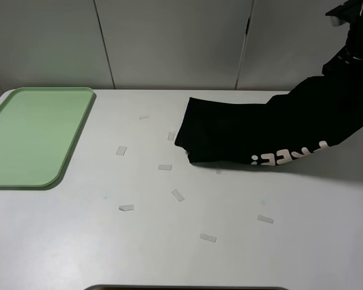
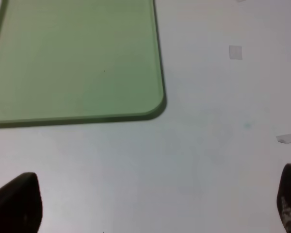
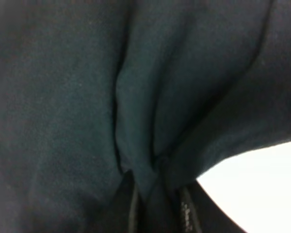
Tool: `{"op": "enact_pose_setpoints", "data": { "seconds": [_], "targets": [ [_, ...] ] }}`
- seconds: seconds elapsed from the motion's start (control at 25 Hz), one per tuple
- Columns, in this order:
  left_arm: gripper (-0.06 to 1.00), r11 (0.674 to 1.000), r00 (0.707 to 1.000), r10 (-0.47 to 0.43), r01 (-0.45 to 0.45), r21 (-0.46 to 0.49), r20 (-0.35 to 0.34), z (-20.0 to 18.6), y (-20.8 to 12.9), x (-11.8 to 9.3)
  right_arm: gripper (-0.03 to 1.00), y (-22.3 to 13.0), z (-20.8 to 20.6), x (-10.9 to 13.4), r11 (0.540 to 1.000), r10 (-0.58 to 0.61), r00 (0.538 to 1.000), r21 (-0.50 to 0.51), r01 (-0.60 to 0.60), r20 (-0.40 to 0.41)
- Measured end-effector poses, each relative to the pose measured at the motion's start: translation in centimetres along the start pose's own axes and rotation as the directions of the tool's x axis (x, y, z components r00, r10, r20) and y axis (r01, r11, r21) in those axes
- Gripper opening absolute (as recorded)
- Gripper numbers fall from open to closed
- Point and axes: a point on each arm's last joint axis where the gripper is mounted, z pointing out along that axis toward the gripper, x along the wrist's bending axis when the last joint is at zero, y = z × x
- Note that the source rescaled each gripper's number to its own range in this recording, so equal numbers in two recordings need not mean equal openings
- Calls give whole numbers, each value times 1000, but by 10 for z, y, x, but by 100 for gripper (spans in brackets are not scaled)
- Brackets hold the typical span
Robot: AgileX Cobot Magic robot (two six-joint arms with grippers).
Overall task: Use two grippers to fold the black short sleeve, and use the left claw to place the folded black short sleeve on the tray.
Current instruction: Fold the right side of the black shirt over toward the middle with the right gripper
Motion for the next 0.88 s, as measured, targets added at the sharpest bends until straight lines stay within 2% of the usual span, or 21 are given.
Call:
{"op": "enact_pose_setpoints", "data": {
  "seconds": [0.16,0.32,0.52,0.72,0.88],
  "targets": [
    [96,1000,1000,0,0,0,0,0,0,0,15,3,1,-2,1000,-21,1000,-2,21,14],
    [96,1000,1000,0,0,0,0,0,0,0,15,11,34,8,996,-56,998,64,55,3],
    [96,1000,1000,0,0,-1,0,0,0,0,15,20,71,19,993,-76,997,94,75,6],
    [96,1000,1000,0,0,-1,0,0,0,0,15,23,78,24,995,-43,999,92,42,8],
    [96,1000,1000,0,0,-1,0,0,0,0,15,29,74,39,996,-55,998,67,55,1]
  ]
}}
